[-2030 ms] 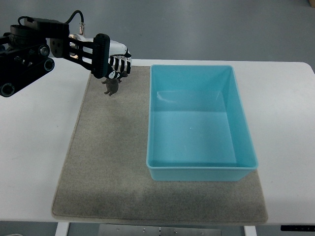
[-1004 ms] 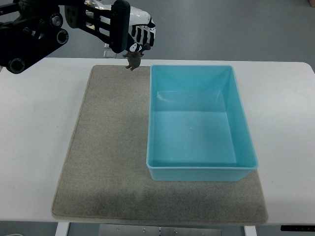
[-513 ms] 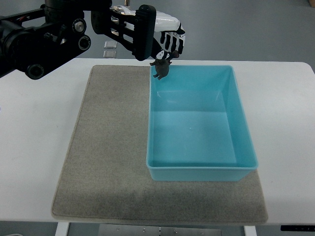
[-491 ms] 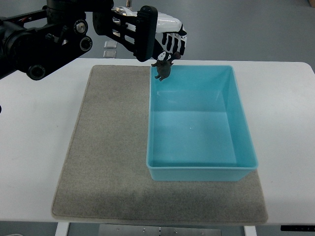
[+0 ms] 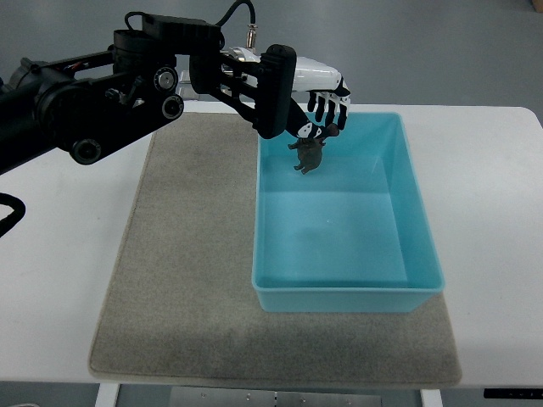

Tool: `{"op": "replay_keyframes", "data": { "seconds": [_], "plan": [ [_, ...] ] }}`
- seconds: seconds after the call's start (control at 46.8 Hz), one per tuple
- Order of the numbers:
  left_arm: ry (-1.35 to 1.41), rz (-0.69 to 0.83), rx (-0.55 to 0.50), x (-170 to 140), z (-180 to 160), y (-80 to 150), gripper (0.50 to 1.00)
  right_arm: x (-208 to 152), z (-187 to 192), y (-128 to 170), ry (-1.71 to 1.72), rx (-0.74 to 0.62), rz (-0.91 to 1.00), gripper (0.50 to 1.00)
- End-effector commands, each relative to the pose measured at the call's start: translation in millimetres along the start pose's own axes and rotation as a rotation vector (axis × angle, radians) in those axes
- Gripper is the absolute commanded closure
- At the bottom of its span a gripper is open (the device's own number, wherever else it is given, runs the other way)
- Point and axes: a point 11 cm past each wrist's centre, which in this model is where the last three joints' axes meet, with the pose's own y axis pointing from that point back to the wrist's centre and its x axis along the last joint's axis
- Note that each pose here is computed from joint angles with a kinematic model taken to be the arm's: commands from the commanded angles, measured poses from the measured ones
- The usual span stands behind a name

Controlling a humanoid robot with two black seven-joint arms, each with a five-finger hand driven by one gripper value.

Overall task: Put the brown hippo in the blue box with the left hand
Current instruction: 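Open the left hand to release the hippo into the box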

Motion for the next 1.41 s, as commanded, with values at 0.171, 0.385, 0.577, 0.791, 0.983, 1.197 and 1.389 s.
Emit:
{"op": "replay_keyframes", "data": {
  "seconds": [0.171,0.385,0.577,0.791,0.983,1.197,1.389],
  "plan": [
    [0.033,-0.028,-0.018,-19.8,2.7,-8.8,1.0,0.0,0.0,0.0,0.0,0.0,0.0,0.564],
    [0.044,-0.027,-0.024,-23.4,3.5,-10.0,0.973,0.0,0.0,0.0,0.0,0.0,0.0,0.564],
    [0.068,0.026,-0.041,-18.9,7.0,-11.0,0.651,0.0,0.0,0.0,0.0,0.0,0.0,0.564],
    [0.076,0.031,-0.04,-19.4,5.6,-11.0,0.619,0.0,0.0,0.0,0.0,0.0,0.0,0.564],
    [0.08,0.041,-0.029,-17.8,1.1,-8.5,0.536,0.0,0.0,0.0,0.0,0.0,0.0,0.564],
    [0.103,0.057,0.005,-14.3,-12.6,-4.2,0.527,0.0,0.0,0.0,0.0,0.0,0.0,0.564],
    [0.122,0.08,0.073,-10.0,-38.9,10.6,0.525,0.0,0.0,0.0,0.0,0.0,0.0,0.564]
  ]
}}
